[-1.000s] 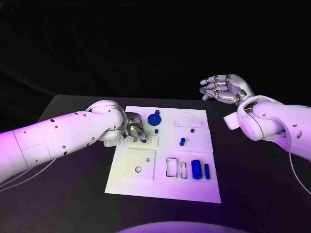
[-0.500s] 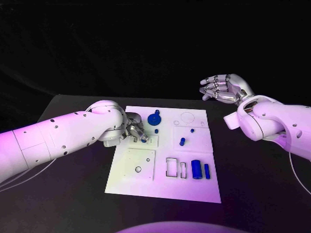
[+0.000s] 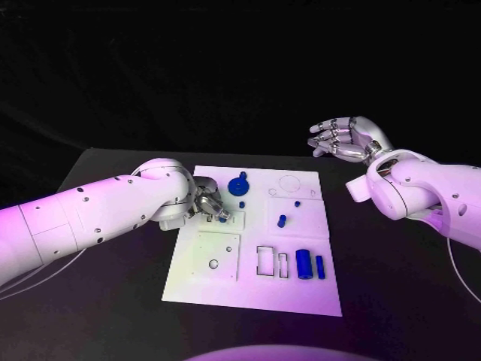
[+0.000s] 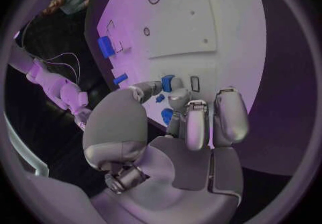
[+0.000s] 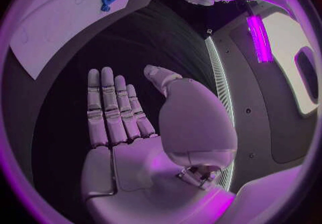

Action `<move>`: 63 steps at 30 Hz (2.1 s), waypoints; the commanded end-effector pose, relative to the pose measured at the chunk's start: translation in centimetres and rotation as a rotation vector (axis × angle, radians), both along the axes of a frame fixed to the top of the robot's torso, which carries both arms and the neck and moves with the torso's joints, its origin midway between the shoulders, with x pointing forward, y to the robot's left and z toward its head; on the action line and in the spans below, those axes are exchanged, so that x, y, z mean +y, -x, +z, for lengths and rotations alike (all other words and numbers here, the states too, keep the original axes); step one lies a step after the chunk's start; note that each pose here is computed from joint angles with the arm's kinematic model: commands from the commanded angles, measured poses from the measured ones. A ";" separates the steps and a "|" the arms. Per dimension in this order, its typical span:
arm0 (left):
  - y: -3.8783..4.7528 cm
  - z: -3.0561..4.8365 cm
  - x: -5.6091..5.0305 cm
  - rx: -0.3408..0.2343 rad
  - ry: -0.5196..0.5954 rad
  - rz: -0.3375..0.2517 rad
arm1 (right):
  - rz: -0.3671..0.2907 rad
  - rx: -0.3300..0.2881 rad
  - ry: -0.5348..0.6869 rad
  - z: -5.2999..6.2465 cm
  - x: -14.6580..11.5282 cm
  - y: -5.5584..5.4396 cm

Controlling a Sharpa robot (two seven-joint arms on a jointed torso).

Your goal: Assemble the parts on the task board

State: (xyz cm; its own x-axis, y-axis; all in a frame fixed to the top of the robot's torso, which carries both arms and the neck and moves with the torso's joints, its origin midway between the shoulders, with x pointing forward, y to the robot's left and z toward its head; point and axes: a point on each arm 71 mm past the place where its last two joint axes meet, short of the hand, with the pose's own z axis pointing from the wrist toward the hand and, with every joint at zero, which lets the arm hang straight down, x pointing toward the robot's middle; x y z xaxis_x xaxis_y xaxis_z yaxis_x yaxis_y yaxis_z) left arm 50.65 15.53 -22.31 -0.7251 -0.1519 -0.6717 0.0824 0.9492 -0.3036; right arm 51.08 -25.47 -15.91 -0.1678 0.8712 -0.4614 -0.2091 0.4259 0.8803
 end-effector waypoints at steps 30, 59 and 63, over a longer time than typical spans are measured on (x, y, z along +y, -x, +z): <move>0.08 2.08 1.1 -0.036 0.093 0.049 | 0.009 -0.008 0.003 -0.2 -0.2 -0.1; -5.29 5.02 4.6 -0.119 0.017 0.154 | 0.014 -0.004 0.002 -0.2 -0.1 -0.1; -5.52 4.46 4.4 -0.095 -0.009 0.146 | 0.015 -0.004 0.002 -0.2 -0.1 -0.1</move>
State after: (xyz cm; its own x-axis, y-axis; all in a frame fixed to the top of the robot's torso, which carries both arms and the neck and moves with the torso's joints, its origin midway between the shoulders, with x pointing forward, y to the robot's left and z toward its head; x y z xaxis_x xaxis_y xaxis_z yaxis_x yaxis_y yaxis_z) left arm 56.21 20.16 -17.75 -0.6034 -0.2870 -0.7440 -0.0563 0.9460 -0.3193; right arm 51.20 -25.75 -16.16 -0.1632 0.8707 -0.4639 -0.2075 0.4294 0.8790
